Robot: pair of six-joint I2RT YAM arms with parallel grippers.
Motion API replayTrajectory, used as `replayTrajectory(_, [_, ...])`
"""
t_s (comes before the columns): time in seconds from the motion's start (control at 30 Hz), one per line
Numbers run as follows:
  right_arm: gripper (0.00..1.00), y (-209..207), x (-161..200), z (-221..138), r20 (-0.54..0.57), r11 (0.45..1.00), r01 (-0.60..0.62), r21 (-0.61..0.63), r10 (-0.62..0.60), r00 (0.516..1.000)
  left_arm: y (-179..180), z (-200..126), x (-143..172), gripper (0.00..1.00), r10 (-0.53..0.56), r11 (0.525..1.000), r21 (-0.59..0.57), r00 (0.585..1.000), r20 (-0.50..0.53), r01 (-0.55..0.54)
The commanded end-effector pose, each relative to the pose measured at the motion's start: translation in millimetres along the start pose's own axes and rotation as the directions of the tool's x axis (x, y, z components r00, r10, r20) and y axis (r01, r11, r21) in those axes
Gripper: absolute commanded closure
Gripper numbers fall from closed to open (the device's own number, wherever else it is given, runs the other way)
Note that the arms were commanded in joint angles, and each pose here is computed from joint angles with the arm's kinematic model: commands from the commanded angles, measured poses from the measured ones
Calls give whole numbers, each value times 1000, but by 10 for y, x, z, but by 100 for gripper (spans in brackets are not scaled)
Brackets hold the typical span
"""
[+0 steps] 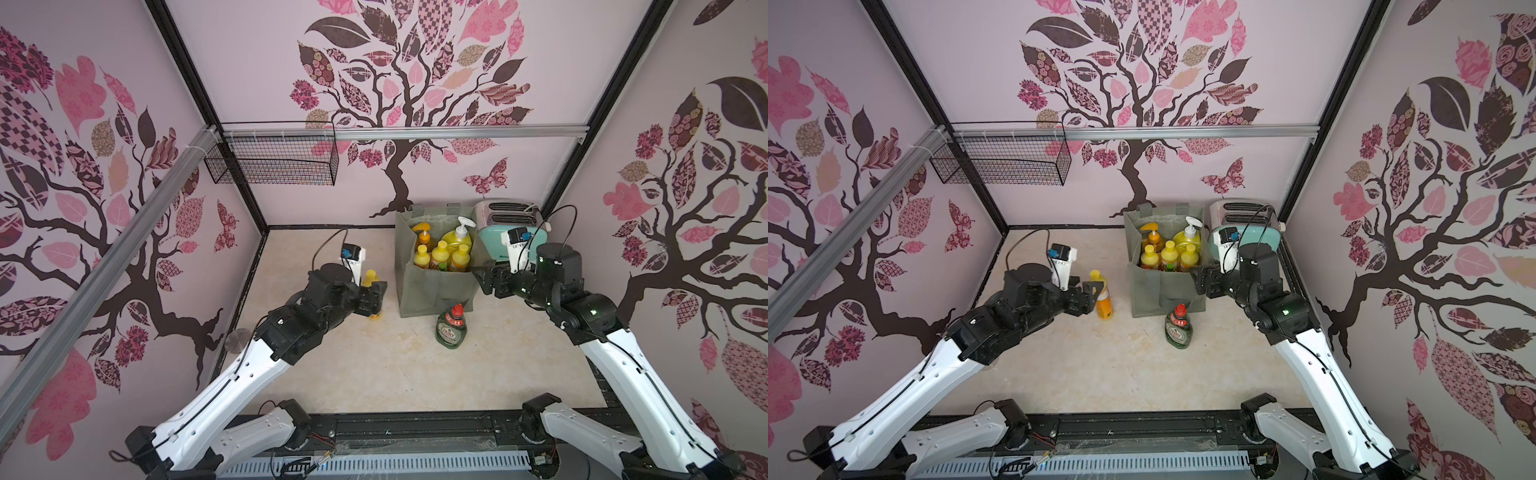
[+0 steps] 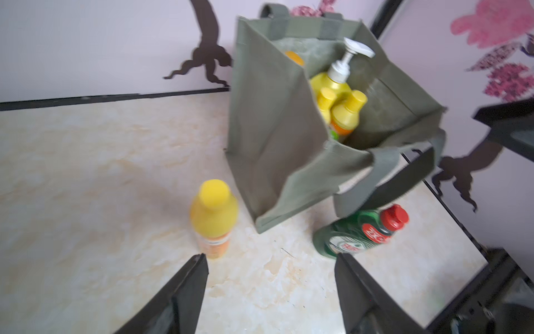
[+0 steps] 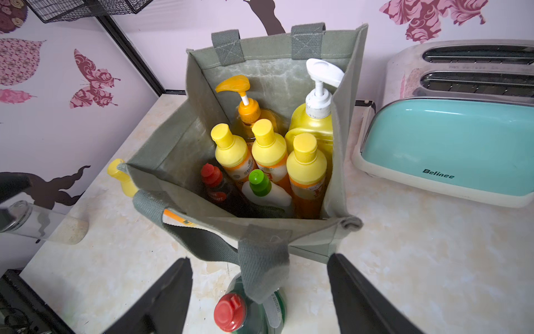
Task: Pack dish soap into the shopping bag
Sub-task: Adjust the shopping bag at the center of the board.
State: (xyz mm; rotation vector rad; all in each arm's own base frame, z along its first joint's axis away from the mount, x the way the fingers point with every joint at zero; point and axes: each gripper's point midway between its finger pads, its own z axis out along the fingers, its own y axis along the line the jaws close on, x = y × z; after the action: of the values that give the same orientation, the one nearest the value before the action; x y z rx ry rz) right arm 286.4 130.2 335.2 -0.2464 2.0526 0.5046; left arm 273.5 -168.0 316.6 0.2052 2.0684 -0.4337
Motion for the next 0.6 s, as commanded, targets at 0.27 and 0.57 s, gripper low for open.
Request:
replayTrajectory(0.27, [23,84,183,-228,-14,998,-36,-47,35,999,46,532,211,23,4,999,44,993,-121,1])
replayTrajectory(0.57, [24,56,196,-250,-5,999,-23,-31,23,1000,88,837,314,37,46,999,12,983,-176,-44])
